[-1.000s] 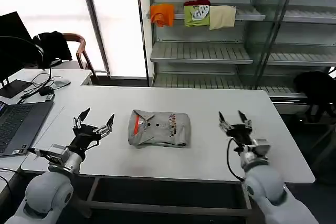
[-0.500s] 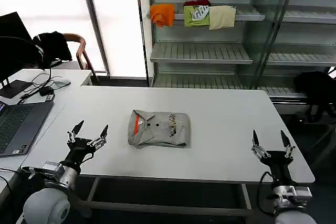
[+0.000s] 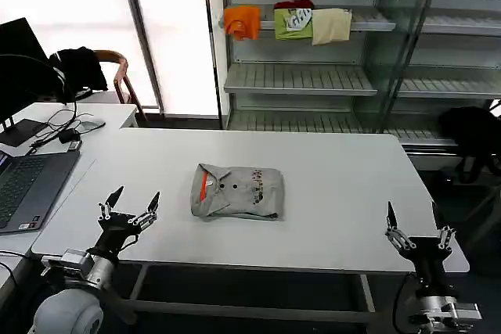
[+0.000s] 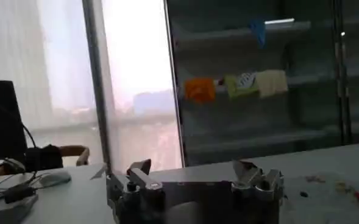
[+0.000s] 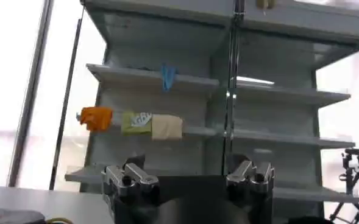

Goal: Fold and organize the clothes.

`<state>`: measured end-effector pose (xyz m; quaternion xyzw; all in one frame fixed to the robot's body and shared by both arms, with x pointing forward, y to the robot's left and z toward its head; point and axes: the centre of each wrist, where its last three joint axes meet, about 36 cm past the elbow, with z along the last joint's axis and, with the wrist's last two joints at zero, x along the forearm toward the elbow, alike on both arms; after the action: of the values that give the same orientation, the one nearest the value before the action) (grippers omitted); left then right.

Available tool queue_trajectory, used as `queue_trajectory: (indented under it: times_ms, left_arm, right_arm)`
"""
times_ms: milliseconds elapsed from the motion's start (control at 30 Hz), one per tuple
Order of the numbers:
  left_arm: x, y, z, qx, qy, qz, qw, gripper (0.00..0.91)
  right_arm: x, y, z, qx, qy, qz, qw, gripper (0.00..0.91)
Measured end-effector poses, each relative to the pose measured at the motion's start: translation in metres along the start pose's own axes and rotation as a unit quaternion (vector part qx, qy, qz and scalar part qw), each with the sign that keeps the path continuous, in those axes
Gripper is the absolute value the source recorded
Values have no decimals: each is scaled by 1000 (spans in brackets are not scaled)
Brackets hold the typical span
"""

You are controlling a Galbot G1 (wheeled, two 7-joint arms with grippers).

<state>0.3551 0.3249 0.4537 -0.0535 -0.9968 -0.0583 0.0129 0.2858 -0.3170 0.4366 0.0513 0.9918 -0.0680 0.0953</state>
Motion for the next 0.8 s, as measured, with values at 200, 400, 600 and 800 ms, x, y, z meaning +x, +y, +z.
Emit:
queue_trajectory:
  times_ms: [200, 400, 600, 800]
  left_arm:
    - [1, 0, 1, 1, -1, -1, 1000, 907]
    - [3, 2, 2, 2, 1, -6, 1000, 907]
    - [9, 5, 5, 5, 7, -15, 1000, 907]
    - [20, 7, 7, 9, 17, -28, 999, 907]
  right_arm:
    - [4, 0, 1, 1, -3, -1, 1000, 907]
    - [8, 1, 1, 2, -1, -1, 1000, 907]
    - [13, 1, 3, 4, 7, -3, 1000, 907]
    - [15, 1, 5, 6, 13, -5, 1000, 907]
